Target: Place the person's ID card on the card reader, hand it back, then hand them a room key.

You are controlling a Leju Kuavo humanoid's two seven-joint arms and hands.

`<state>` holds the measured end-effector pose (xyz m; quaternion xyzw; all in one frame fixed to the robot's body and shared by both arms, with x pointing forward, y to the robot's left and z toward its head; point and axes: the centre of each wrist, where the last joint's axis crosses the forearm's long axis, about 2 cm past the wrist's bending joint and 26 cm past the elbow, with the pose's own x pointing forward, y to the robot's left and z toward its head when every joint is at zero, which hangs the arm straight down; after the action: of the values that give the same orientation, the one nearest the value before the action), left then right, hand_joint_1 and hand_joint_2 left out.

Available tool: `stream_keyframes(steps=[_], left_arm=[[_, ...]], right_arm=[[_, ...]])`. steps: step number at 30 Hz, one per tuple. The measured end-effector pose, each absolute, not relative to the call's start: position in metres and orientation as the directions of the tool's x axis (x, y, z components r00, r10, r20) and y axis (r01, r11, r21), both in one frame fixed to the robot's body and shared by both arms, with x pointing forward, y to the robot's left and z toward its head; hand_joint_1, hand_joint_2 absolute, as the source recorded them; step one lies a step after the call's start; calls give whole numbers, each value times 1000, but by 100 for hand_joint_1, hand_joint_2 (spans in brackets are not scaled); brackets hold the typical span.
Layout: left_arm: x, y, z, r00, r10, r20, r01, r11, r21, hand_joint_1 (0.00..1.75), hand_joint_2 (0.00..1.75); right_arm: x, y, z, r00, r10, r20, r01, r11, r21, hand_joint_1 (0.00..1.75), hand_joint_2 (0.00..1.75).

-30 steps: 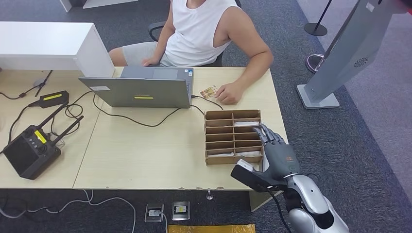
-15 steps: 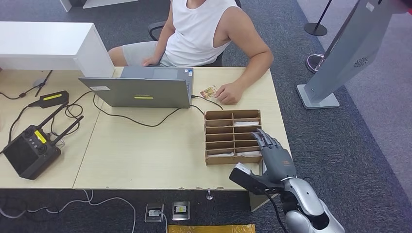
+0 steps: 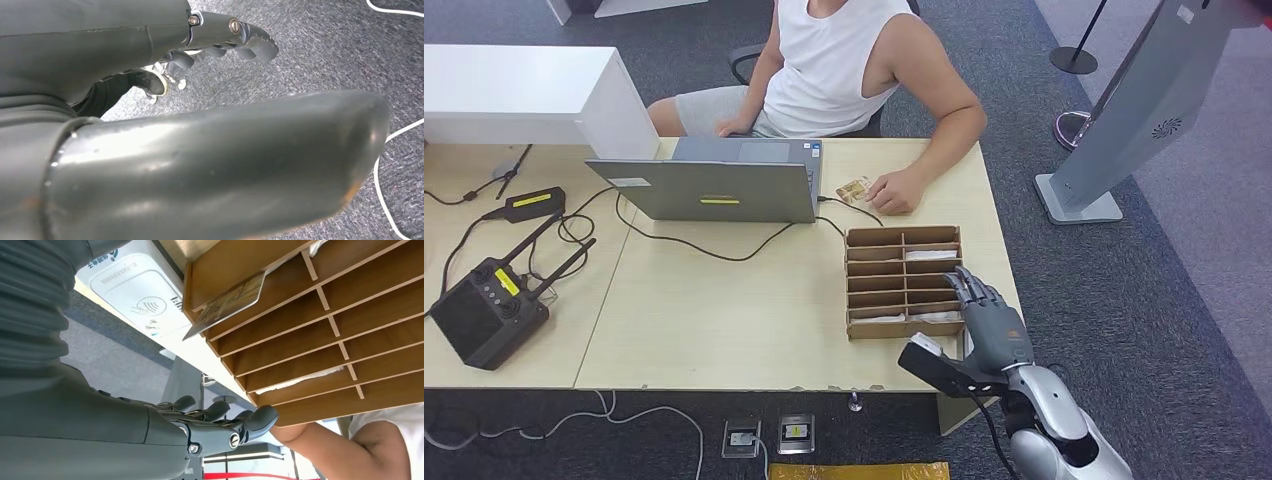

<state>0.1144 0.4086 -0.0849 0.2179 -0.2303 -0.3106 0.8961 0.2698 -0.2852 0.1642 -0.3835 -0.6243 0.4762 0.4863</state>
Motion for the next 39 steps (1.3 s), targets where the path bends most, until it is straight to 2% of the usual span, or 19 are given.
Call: stream_keyframes(steps=[30, 34, 39], left_arm=[[115, 406, -85, 699, -658, 281, 461, 714, 526, 0, 0], [117, 406, -85, 696, -660, 282, 464, 713, 525, 0, 0], [118, 406, -85, 695, -661, 284, 464, 714, 525, 0, 0]], right_arm=[[275, -285, 153, -250, 937, 244, -42, 241, -970, 0, 175], [277, -283, 155, -268, 931, 247, -46, 243, -969, 171, 175], [278, -281, 156, -278, 927, 253, -54, 248, -967, 175, 175]])
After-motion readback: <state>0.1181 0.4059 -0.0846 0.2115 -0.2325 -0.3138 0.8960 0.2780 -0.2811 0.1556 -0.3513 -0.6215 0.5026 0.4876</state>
